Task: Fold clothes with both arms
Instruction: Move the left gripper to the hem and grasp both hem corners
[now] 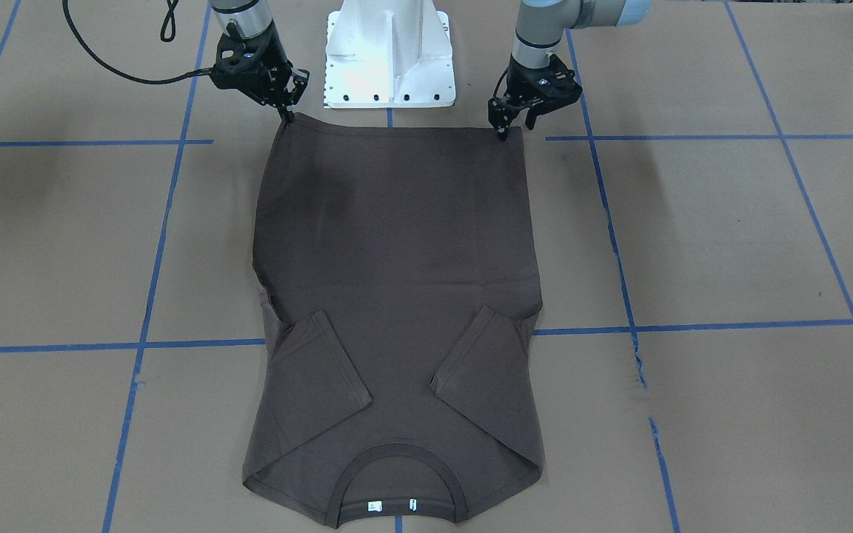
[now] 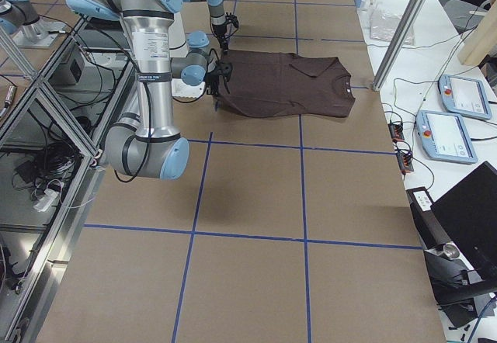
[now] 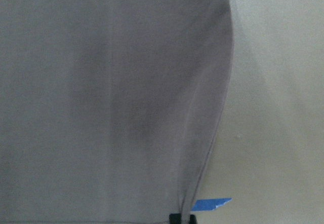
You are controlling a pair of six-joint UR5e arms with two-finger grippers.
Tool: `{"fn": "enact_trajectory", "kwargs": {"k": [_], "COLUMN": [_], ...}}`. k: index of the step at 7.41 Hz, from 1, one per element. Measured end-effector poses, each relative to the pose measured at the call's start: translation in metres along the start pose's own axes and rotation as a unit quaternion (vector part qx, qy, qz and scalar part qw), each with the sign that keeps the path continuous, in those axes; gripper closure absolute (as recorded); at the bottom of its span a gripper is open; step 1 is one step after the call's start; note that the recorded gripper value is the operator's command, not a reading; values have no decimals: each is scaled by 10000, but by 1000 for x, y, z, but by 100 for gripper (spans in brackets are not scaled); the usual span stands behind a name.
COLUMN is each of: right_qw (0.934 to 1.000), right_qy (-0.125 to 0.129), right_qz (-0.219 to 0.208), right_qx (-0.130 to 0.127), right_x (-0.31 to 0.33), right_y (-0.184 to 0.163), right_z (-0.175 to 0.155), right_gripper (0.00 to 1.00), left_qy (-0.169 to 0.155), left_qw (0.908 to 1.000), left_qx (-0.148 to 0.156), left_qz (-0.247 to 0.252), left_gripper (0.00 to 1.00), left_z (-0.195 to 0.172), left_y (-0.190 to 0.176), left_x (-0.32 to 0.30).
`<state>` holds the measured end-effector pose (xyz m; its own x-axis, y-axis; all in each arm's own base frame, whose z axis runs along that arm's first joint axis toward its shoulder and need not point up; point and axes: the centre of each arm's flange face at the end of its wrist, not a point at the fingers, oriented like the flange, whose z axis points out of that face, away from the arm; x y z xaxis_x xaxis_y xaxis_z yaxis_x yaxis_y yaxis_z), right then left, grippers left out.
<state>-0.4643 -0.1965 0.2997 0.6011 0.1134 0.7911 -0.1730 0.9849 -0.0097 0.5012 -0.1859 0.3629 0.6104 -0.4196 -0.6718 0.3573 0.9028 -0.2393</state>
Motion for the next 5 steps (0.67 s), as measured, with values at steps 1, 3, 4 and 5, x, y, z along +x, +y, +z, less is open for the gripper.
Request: {"fn": "enact_trajectory", "kwargs": {"k": [1, 3, 4, 5], "right_qw": [10000, 10000, 10000, 10000], "right_qy": [0, 0, -2, -5], "right_qz": [2, 6, 8, 8], "right_qx": [1, 4, 6, 7], "right_x": [0, 0, 0, 0], "right_y": [0, -1, -1, -1], "right_z": [0, 0, 0, -1], "right_gripper": [100, 100, 100, 100], "left_qy": [14, 28, 37, 38], "left_qw": [10000, 10000, 10000, 10000], "left_qx": [-10, -23, -29, -33], "left_qz": [5, 10, 13, 21], "left_gripper": [100, 100, 100, 100], "left_z": [-1, -3, -4, -5], "left_y": [1, 1, 2, 2], "left_x": [1, 1, 2, 2]}}
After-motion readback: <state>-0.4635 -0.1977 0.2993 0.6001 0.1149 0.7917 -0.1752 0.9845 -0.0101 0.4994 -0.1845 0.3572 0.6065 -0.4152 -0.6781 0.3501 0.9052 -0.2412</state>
